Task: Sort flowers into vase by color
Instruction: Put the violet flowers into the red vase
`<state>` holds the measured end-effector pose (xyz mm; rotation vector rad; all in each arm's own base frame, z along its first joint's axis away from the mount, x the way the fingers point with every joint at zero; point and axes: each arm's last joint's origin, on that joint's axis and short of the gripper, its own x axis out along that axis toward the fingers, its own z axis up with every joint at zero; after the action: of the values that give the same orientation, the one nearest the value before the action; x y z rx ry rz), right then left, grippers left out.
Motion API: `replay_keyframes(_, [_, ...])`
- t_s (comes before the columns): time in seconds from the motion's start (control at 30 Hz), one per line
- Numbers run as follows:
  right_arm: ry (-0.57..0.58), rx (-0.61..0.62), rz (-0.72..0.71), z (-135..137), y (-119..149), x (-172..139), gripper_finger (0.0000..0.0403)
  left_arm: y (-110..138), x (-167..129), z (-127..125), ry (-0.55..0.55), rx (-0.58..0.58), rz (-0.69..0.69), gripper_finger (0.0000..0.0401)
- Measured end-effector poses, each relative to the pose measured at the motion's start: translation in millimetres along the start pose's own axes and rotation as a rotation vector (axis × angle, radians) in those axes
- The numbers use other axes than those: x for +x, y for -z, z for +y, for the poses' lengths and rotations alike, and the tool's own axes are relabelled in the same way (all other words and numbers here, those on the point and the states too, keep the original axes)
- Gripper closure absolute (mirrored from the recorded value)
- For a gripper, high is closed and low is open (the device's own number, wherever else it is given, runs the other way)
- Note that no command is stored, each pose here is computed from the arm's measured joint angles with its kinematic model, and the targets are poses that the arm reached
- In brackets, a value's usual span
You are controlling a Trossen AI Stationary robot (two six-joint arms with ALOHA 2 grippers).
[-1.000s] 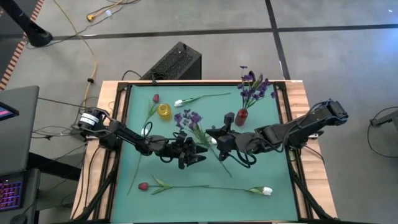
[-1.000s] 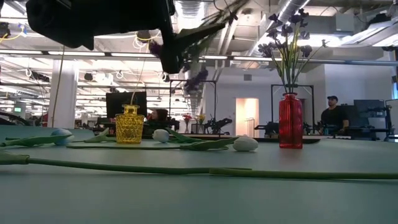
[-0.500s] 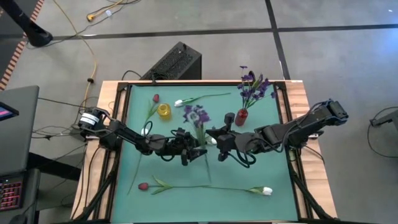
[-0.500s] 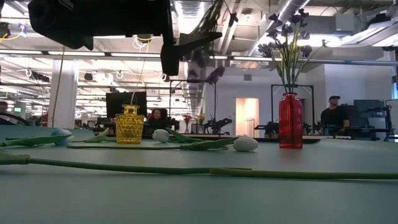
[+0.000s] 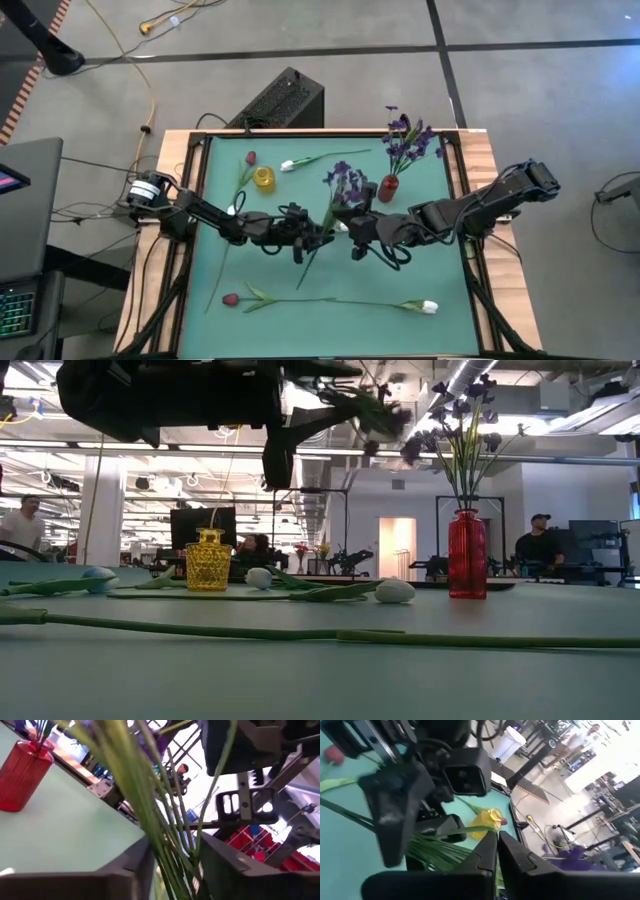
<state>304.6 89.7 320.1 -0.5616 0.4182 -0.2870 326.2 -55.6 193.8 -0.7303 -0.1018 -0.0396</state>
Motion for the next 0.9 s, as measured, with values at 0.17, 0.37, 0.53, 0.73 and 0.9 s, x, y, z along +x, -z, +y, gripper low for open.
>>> replay_keyframes(0.17, [-0.042, -0.012, -0.011, 5.0, -0.9, -3.3, 0.0328, 2.4, -0.1, 1.1, 0.003, 0.016, 0.036, 0.0365])
replay_keyframes(0.37, [-0.062, 0.036, 0.021, 6.8, 2.1, -7.9, 0.0256, 4.1, -0.2, 0.7, 0.030, 0.025, 0.073, 0.0392])
replay_keyframes(0.53, [-0.058, 0.002, 0.098, 6.2, 10.4, -10.0, 0.0168, 5.7, -0.4, 1.0, 0.048, 0.024, 0.107, 0.0396])
replay_keyframes(0.73, [-0.083, 0.032, 0.175, -4.0, 0.7, -21.3, 0.0103, 4.1, -0.2, 6.9, 0.017, 0.029, 0.143, 0.0399])
replay_keyframes(0.9, [-0.185, 0.093, 0.262, -20.1, -10.3, -36.4, 0.0090, -4.3, 1.1, 14.7, -0.008, 0.050, 0.120, 0.0400])
